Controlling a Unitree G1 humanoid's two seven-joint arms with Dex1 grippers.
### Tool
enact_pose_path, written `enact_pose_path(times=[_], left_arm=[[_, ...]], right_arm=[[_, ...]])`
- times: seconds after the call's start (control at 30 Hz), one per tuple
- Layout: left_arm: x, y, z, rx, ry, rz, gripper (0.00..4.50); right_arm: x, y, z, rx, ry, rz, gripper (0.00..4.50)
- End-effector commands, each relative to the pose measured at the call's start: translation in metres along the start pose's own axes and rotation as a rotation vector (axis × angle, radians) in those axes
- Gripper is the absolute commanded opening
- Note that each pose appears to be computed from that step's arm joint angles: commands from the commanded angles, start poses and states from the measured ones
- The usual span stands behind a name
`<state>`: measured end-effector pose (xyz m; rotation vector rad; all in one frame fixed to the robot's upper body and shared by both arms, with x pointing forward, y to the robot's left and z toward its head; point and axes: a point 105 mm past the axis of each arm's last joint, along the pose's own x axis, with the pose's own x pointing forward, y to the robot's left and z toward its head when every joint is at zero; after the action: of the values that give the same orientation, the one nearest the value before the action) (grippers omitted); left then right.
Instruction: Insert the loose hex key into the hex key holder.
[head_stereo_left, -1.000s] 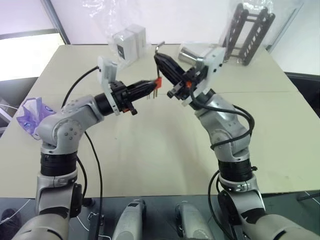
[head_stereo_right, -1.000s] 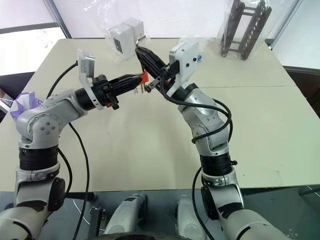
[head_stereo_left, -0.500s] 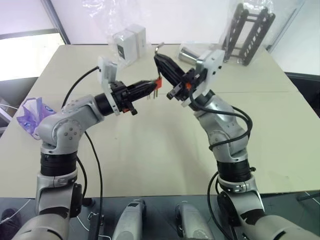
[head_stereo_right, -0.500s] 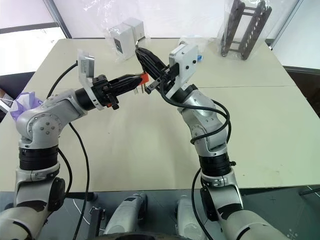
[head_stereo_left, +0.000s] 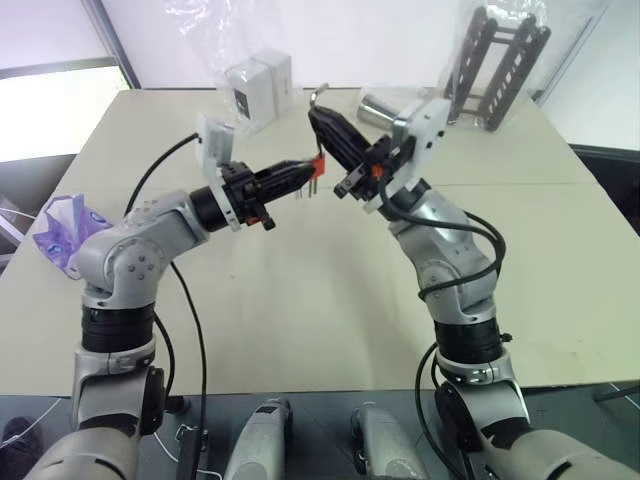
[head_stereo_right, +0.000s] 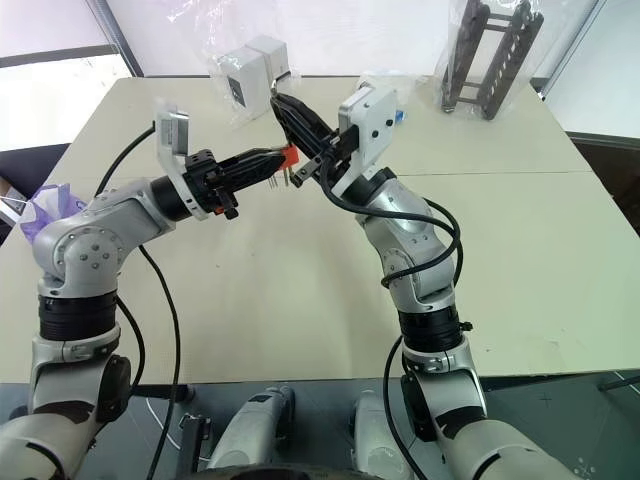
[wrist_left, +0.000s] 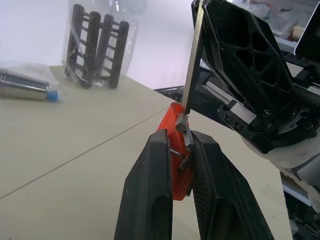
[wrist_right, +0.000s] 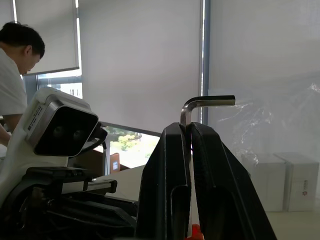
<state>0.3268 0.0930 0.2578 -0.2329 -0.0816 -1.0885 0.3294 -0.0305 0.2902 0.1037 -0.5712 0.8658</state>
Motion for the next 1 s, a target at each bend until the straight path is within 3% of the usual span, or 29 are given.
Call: enact_pose_path(times=[0.03,1.0], left_arm=[[-0.002,-0.01,0.021,0.056,-0.065,-0.029,0.12],[-0.002,-0.007,0.032,0.021,-0.116,-0.015,0.12]], right_arm=[[0.004,-0.002,0.014,-0.03,-0.051,-0.011,0.08],[0.004,-0.003,0.02,-0.105,-0.092,-0.03,0.08]])
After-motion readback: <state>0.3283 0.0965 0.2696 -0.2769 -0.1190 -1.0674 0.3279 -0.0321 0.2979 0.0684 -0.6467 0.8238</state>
